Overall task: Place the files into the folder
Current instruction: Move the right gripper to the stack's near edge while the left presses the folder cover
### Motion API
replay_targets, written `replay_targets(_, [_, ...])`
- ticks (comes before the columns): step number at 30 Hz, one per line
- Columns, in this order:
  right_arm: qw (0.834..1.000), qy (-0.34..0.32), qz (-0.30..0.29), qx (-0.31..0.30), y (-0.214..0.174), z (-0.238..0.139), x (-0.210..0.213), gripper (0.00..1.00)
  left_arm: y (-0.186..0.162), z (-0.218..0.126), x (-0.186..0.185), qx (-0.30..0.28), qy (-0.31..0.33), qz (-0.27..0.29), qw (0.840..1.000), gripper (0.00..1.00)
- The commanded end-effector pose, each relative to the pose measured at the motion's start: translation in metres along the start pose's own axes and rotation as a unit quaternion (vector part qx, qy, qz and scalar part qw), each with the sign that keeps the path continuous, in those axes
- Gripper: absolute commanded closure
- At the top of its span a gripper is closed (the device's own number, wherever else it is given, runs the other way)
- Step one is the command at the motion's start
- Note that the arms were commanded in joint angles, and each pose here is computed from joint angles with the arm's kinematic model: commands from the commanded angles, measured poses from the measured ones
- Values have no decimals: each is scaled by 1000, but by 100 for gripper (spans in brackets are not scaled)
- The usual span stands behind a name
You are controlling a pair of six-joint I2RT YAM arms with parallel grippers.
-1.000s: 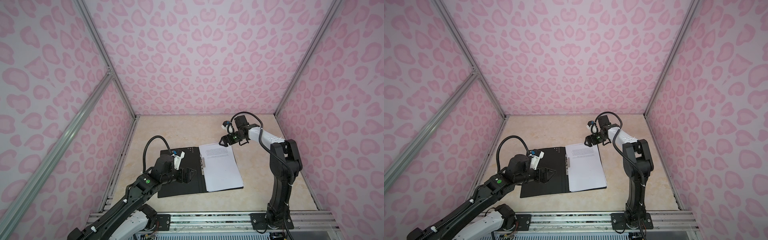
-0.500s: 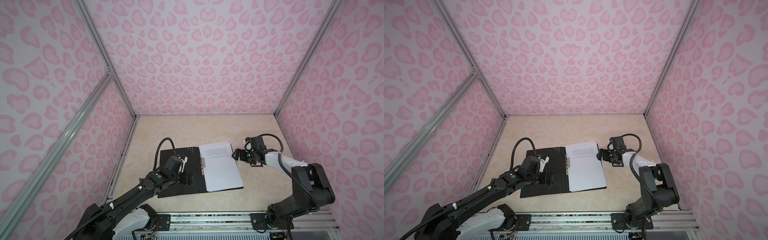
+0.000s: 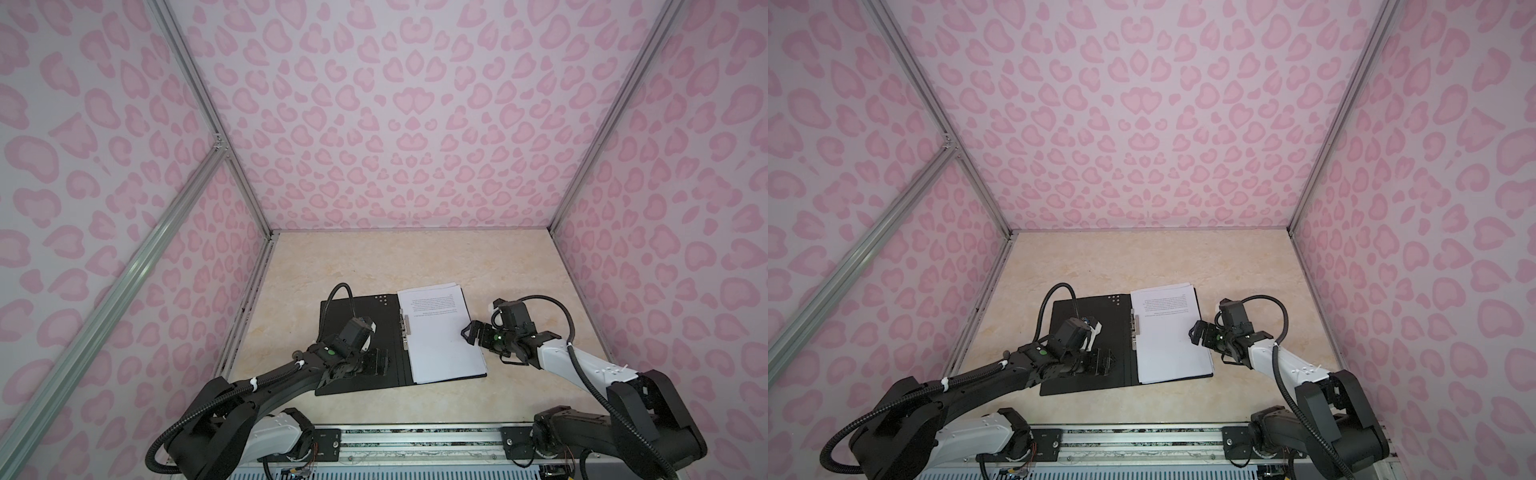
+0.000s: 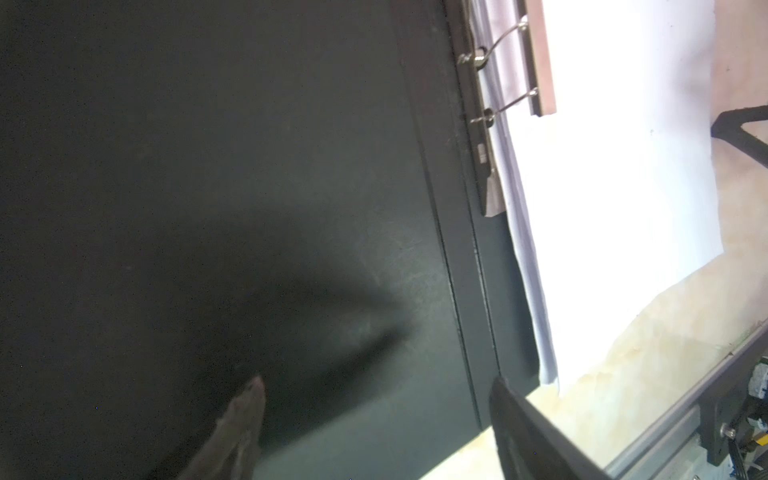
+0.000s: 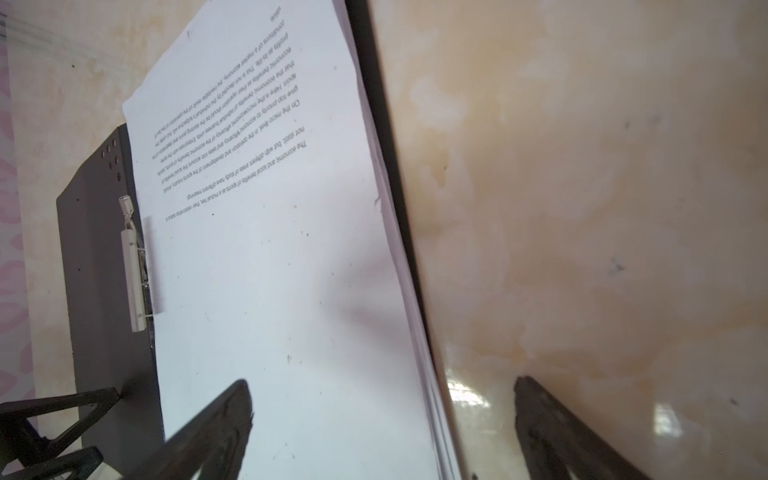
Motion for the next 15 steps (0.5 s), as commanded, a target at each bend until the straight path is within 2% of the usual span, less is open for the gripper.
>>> replay_targets(1, [1000,-8,17,11,-9,1,-1,1,-9,5,5,11,15,-5,1000,14])
replay_targets(7, [1000,-4,20,16,-15,0,8,1,-21,16,4,32,26,-4,999,14])
replay_targets(15, [1000,-2,26,15,-14,-2,11,1,-18,19,-3,29,29,-4,999,14])
Point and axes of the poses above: each gripper's point midway between its finger pads, its own z axis out along the fingers, its own x axis along the line the jaws close on, y = z × x, the point moved 1 cm from there along -z, back along the fingers, and after that the axes turned 8 degrees about z, right-handed, at the moved point
